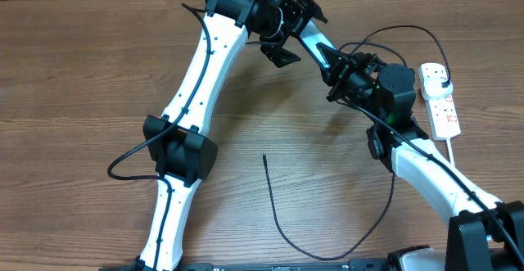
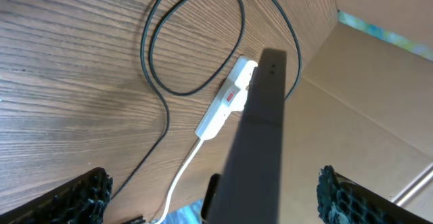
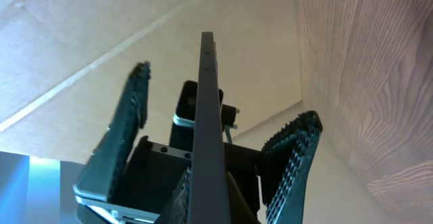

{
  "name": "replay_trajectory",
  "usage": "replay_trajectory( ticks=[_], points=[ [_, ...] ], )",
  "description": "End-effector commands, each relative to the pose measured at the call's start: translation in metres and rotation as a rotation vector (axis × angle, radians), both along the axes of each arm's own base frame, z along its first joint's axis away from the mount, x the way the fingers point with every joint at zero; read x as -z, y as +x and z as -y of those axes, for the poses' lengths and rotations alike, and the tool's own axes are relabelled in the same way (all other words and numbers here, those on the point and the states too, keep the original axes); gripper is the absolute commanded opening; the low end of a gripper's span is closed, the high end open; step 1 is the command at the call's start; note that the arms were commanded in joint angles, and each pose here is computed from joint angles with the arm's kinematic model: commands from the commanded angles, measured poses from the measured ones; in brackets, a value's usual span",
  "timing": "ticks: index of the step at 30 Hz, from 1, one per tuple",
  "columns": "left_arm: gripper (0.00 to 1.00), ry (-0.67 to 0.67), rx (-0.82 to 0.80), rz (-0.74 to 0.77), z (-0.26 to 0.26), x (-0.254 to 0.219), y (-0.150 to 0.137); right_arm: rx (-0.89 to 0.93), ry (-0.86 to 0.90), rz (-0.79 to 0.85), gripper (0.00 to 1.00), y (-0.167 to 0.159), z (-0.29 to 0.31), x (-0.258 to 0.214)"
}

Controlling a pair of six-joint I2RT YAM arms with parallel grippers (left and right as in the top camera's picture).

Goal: Plug charger to phone and switch on socket

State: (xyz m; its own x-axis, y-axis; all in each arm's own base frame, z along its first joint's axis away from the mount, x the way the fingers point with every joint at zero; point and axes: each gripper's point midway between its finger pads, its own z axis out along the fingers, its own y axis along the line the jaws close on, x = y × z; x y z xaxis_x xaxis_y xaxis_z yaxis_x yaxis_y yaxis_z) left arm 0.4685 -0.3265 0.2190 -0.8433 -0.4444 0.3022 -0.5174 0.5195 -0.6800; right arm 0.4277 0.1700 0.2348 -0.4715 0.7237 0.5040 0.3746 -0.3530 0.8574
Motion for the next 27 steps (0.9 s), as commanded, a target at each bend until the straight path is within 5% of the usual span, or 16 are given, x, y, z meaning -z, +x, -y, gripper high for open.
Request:
replay_trajectory(
  ticks=[1,9,17,21,27],
  points=[
    [1.0,0.014,-0.024,0.028,0.0019,-0.0064,0.0029,-0.007,0.015,0.05,0.04,0.0014,-0.0034,-0.0196],
    [0.98,0.028,-0.031,0.035,0.0014,-0.005,0.004,-0.006,0.015,0.051,0.04,0.0014,-0.0034,-0.0196],
    [0.7,0.036,-0.037,0.039,0.0002,-0.0042,0.0052,-0.007,0.015,0.051,0.04,0.0014,-0.0034,-0.0196],
    [0.66,0.04,-0.04,0.04,-0.0003,-0.0038,0.0057,-0.007,0.015,0.051,0.04,0.0014,-0.0034,-0.0196],
    [0.47,0.045,-0.042,0.043,-0.0002,-0.0032,0.0059,-0.007,0.015,0.05,0.04,0.0013,-0.0035,-0.0195]
  ],
)
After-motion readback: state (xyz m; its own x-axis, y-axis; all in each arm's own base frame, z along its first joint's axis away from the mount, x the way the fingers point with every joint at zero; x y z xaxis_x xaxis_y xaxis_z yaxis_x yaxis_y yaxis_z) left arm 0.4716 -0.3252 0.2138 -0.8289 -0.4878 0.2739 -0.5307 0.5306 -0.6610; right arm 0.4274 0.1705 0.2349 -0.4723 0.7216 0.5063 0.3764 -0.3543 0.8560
